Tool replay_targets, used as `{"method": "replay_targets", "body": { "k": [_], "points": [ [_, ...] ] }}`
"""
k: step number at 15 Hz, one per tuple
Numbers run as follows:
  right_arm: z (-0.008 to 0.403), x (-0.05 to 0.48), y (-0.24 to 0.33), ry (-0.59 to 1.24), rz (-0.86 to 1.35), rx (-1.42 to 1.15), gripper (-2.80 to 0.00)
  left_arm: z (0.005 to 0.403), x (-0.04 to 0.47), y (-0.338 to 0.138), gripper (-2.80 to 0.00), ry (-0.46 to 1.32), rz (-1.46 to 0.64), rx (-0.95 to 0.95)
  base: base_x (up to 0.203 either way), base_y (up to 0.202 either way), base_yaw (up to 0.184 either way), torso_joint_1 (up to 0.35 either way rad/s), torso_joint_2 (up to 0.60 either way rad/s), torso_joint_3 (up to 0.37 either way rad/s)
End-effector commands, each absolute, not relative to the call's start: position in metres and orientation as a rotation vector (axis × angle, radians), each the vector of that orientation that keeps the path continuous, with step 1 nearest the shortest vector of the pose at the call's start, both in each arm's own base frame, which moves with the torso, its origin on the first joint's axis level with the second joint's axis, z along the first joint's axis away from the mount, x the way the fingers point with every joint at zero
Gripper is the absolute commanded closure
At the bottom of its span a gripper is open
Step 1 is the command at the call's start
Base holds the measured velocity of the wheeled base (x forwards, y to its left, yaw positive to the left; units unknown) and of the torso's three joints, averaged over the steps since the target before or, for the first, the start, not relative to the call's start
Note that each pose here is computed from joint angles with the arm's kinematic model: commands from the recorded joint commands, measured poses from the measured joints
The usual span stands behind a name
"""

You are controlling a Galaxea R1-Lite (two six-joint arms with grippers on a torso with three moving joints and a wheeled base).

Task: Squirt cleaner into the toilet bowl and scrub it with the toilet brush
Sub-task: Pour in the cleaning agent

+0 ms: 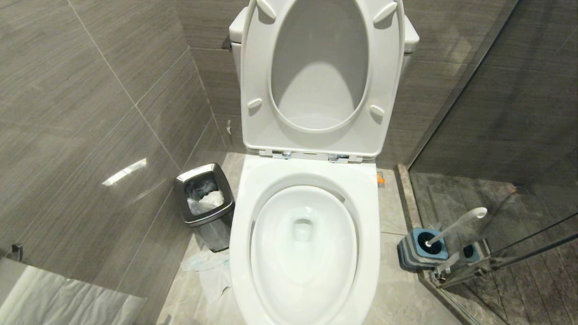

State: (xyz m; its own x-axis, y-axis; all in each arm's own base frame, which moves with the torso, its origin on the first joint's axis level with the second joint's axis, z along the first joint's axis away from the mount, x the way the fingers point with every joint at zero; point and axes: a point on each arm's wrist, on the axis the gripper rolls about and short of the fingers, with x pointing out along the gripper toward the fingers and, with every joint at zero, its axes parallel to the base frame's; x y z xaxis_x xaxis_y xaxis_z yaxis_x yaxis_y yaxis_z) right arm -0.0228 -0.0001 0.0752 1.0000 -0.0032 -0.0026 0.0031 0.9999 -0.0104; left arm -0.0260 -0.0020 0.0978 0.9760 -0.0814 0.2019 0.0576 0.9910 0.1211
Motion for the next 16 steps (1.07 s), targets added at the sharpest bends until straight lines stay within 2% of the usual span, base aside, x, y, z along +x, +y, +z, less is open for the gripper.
{"method": "replay_targets", "body": {
  "k": [1, 4, 16],
  "points": [
    [0.0747, -0.0227, -0.0001, 0.004, -0.003, -0.011, 0.00, 0.0811, -0.0230, -0.0016, 0.00, -0.058, -0.064, 0.111, 0.000, 0.000, 0.000, 0.000, 0.00, 0.000],
    [0.0747, -0.0227, -0.0001, 0.005, -0.003, -0.011, 0.00, 0.0743, -0.0230, -0.0009, 0.00, 0.014, -0.036, 0.105, 0.000, 0.000, 0.000, 0.000, 0.00, 0.000],
    [0.0747, -0.0227, -0.0001, 0.004, -0.003, -0.011, 0.00, 0.0747, -0.0228, -0.0006, 0.00, 0.007, -0.023, 0.033, 0.000, 0.000, 0.000, 0.000, 0.00, 0.000]
  ]
}}
